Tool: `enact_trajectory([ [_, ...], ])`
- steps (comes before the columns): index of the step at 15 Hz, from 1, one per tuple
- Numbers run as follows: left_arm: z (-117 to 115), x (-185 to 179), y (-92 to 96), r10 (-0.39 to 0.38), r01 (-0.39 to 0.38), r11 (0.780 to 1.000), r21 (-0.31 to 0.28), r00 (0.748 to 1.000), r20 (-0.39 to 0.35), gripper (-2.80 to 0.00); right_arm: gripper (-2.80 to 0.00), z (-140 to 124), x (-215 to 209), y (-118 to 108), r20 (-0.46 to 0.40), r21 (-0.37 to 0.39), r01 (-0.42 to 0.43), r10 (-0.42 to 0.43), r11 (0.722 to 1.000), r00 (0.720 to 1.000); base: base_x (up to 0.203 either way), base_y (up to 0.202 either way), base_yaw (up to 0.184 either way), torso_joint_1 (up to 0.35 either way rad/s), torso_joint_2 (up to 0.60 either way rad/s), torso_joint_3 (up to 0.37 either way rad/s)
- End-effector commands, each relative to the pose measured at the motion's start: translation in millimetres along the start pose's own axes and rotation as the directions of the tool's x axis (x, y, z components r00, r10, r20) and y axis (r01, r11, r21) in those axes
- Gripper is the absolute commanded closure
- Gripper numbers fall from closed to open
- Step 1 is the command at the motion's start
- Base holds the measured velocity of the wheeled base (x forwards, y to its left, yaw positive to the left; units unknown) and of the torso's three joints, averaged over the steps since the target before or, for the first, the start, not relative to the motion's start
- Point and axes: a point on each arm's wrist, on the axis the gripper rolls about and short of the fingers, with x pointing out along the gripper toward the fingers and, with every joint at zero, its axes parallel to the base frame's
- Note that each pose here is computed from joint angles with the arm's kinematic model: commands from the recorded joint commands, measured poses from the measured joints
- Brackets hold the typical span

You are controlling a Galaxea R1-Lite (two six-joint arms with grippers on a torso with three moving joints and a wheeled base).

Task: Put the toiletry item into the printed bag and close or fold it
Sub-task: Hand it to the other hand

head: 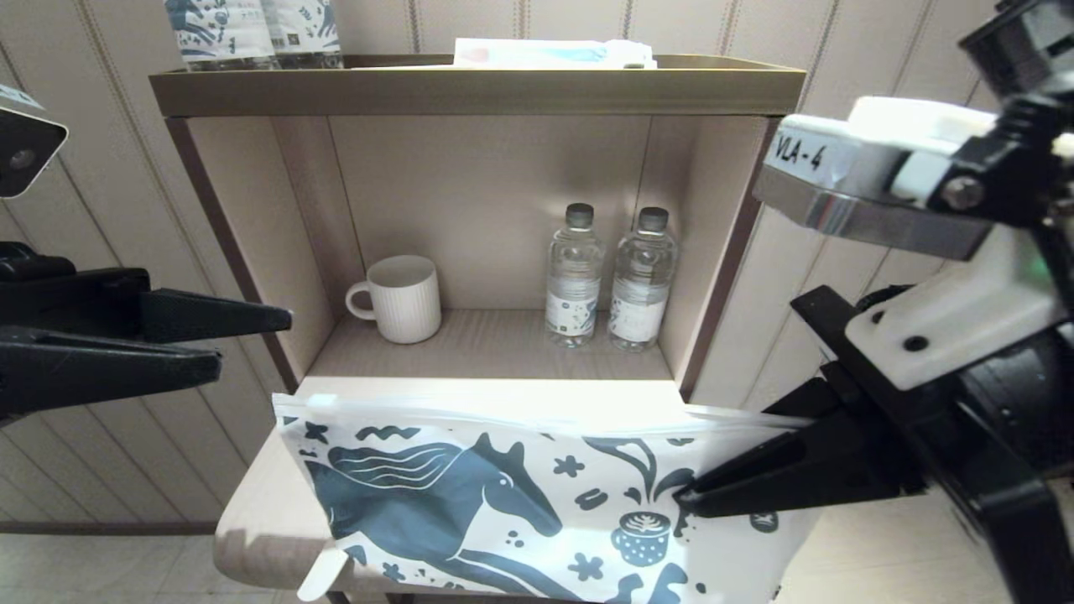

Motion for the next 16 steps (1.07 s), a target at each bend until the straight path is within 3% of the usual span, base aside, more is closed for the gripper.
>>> enact_trajectory([
  [1,1.3,2.1,-2.8,-0.021,0.021,0.999,0.041,1.0,-0.002,-2.8,0.0,-0.9,3.3,-3.8,-0.012,0.011,-0.002,0.003,1.0,1.0,0.0,0.0,0.0,0.0,0.0,0.0],
  [4,20.6,2.8,-9.8,-0.03,0.03,0.995,0.1,1.0,0.003,-2.8,0.0,-2.2,0.1,-8.0,0.001,0.026,-0.003,0.003,1.0,1.0,0.0,0.0,0.0,0.0,0.0,0.0],
  [9,44.4,3.0,-22.9,0.062,-0.06,0.997,0.054,0.997,-0.046,-2.8,0.0,-3.1,0.8,-8.4,-0.003,0.028,-0.005,0.005,1.0,1.0,0.0,0.0,0.0,0.0,0.0,0.0],
  [11,39.4,13.4,-29.9,0.104,-0.093,0.992,0.08,0.983,-0.149,-2.8,0.0,-2.9,2.6,-9.5,-0.004,0.029,-0.007,0.007,1.0,1.0,0.0,0.0,0.0,0.0,0.0,0.0],
  [13,33.5,17.2,-43.0,0.137,-0.111,0.989,0.098,0.937,-0.322,-2.8,0.0,-2.5,5.5,-11.1,0.002,0.026,-0.008,0.008,1.0,1.0,0.0,0.0,0.0,0.0,0.0,0.0],
  [15,39.0,22.1,-44.6,0.149,-0.112,0.988,0.11,0.888,-0.435,-2.8,0.0,-0.9,6.1,-11.4,0.012,0.024,-0.026,0.026,0.999,1.0,0.0,0.0,0.0,0.0,0.0,0.0],
  [16,39.2,24.0,-44.0,0.149,-0.103,0.987,0.123,0.878,-0.456,-2.8,0.0,-0.4,6.2,-11.5,0.014,0.024,-0.028,0.027,0.999,1.0,0.0,0.0,0.0,0.0,0.0,0.0],
])
